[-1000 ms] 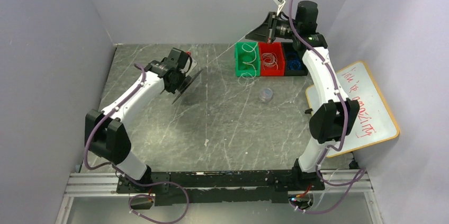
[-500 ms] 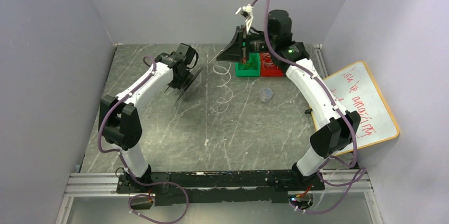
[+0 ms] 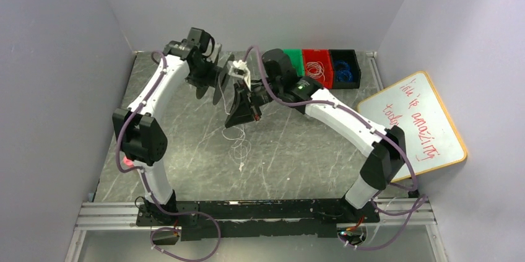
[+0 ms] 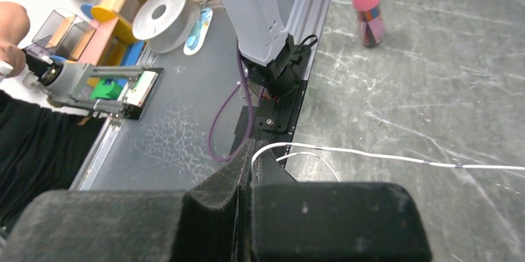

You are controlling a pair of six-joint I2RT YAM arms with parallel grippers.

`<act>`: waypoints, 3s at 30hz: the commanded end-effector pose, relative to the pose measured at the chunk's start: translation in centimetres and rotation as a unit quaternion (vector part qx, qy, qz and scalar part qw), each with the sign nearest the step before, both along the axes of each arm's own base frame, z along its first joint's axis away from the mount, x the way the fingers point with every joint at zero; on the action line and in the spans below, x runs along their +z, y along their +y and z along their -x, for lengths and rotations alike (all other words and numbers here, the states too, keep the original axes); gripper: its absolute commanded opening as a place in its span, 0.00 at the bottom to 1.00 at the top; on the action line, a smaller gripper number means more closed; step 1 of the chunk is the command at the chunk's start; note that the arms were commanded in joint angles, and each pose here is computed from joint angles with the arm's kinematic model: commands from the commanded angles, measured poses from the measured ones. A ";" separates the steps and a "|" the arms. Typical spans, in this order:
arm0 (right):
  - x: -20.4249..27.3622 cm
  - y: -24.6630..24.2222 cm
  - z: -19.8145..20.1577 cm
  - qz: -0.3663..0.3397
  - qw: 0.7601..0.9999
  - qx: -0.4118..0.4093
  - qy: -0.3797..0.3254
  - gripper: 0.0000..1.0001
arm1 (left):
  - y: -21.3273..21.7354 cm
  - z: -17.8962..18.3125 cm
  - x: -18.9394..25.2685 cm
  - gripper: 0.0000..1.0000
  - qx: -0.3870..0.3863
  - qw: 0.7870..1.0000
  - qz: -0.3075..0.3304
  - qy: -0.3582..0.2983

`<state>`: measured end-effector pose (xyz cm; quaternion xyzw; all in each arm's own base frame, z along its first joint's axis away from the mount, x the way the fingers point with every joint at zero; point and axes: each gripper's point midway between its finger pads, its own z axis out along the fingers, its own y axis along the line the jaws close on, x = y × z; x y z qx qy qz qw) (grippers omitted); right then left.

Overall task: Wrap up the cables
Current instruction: Wrap the cable around the cable reel.

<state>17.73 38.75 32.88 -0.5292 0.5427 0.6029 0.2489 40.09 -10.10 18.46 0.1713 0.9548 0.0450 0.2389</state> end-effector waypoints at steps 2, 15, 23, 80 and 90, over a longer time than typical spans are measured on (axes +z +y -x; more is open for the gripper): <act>-2.7 1.4 0.0 0.002 0.999 0.032 -0.001 0.00 | -2.9 -0.5 6.7 0.02 -0.006 0.989 0.136 -0.059; -8.6 2.2 -0.3 0.048 0.997 0.055 0.029 0.00 | -2.0 2.1 17.2 0.02 -0.029 0.941 0.310 -0.136; -8.4 0.6 -2.1 0.033 0.998 0.027 0.037 0.00 | -1.0 4.8 21.0 0.02 -0.067 0.910 0.370 -0.175; 1.3 -12.0 -10.1 -0.060 0.990 -0.092 0.088 0.04 | -1.3 8.1 5.7 0.02 -0.238 0.961 -0.035 -0.137; 1.7 -10.1 -7.5 -0.065 0.993 -0.055 0.079 0.06 | -1.4 6.5 5.3 0.02 -0.193 0.967 -0.064 -0.151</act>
